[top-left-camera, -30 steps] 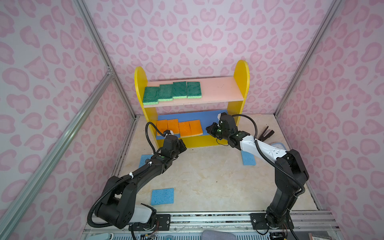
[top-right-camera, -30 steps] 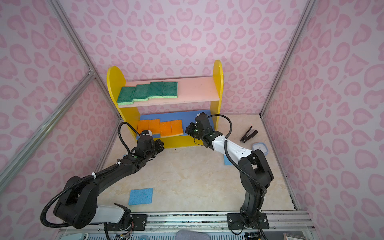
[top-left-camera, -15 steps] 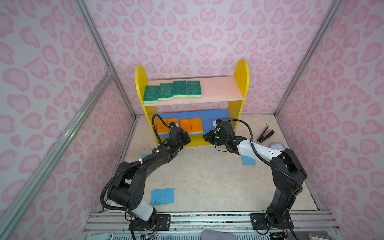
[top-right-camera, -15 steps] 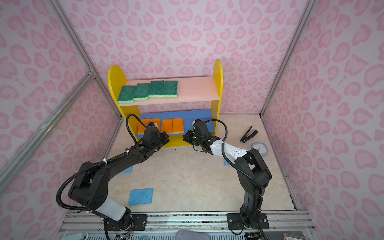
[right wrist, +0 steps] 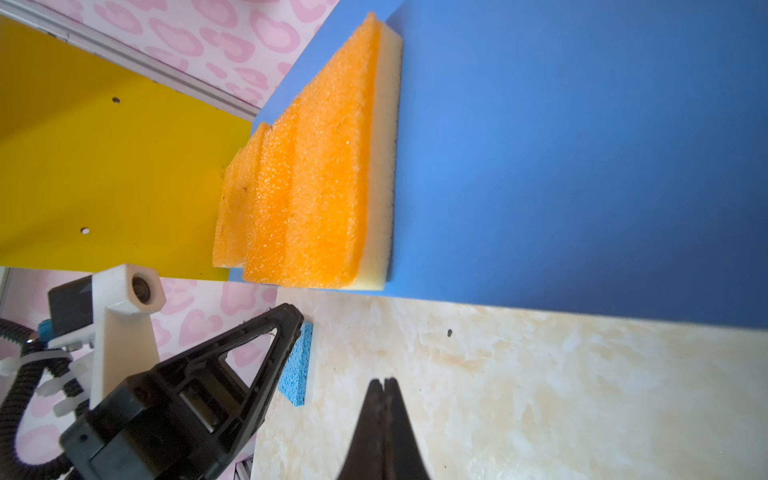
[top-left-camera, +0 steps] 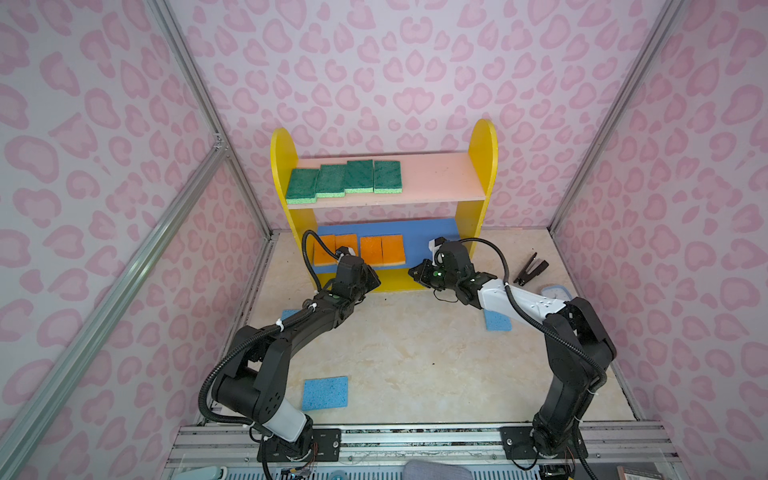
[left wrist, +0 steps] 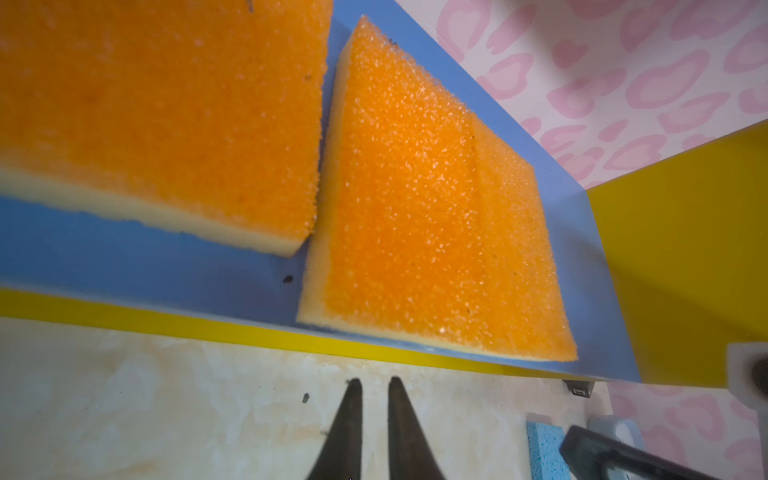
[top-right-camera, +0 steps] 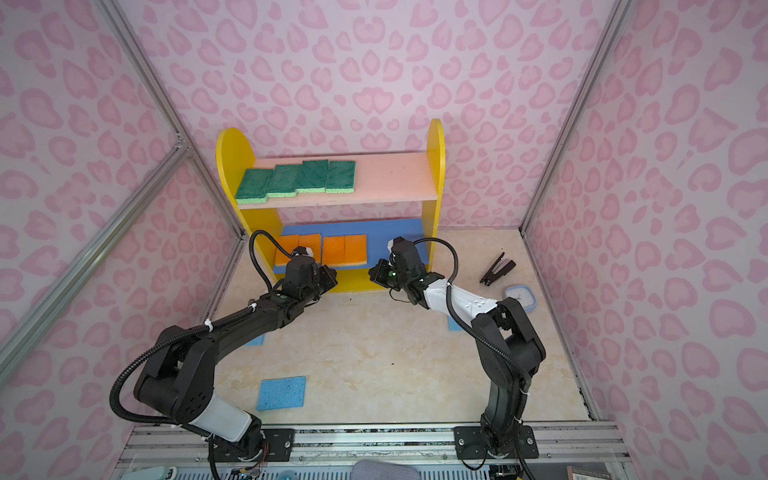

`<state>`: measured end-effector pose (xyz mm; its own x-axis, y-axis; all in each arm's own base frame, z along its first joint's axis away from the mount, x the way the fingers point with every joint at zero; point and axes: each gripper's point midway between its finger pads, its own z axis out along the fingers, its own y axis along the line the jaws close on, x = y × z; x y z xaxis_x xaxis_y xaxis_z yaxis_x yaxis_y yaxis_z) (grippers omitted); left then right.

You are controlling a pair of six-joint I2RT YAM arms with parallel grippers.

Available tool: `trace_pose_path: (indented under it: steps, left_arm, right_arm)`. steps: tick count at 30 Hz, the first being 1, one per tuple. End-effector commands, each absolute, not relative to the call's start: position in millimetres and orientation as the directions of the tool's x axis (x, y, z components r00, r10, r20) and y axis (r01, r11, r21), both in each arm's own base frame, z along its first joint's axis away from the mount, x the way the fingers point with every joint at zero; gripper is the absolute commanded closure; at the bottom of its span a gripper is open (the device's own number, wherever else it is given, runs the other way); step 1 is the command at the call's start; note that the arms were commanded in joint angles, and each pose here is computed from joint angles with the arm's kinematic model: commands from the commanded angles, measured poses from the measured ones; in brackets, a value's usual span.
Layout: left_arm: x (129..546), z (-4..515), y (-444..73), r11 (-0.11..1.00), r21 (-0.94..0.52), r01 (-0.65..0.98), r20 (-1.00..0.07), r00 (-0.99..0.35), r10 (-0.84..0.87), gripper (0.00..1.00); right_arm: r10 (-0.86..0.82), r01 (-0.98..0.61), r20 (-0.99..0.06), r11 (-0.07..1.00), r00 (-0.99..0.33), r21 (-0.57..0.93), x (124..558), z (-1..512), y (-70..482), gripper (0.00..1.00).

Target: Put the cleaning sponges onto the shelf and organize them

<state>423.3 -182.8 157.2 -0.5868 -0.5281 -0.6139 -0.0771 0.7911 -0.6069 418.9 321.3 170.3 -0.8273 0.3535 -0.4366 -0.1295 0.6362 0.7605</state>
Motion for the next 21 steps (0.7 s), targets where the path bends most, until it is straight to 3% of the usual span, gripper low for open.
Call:
trace_pose_path:
  steps: [1,6,13,16,21]
  left_arm:
    - [415.3,173.8,-182.2,0.794,-0.606,-0.055,-0.645,-0.550,-0.530,0.69]
    - [384.1,175.2,-173.0,0.805,-0.589,-0.068,-0.650,-0.553,-0.522,0.48]
    - [329.1,175.3,-139.6,0.826,-0.549,-0.128,-0.648,-0.558,-0.518,0.17]
    - [304.1,168.0,-124.4,0.831,-0.530,-0.168,-0.629,-0.580,-0.518,0.13]
    - [262.2,147.3,-92.5,0.850,-0.434,-0.299,-0.576,-0.634,-0.517,0.13]
  right_arm:
    - [0.351,-0.161,-0.458,0.623,-0.817,0.765,415.3,178.6,321.2,0.97]
    - [0.335,-0.187,-0.481,0.630,-0.810,0.753,399.5,185.1,318.6,0.87]
    - [0.262,-0.236,-0.509,0.655,-0.820,0.718,363.1,180.2,322.7,0.49]
    - [0.225,-0.256,-0.521,0.672,-0.823,0.695,347.5,177.0,322.7,0.42]
    - [0.198,-0.265,-0.515,0.675,-0.834,0.688,327.3,170.6,317.9,0.40]
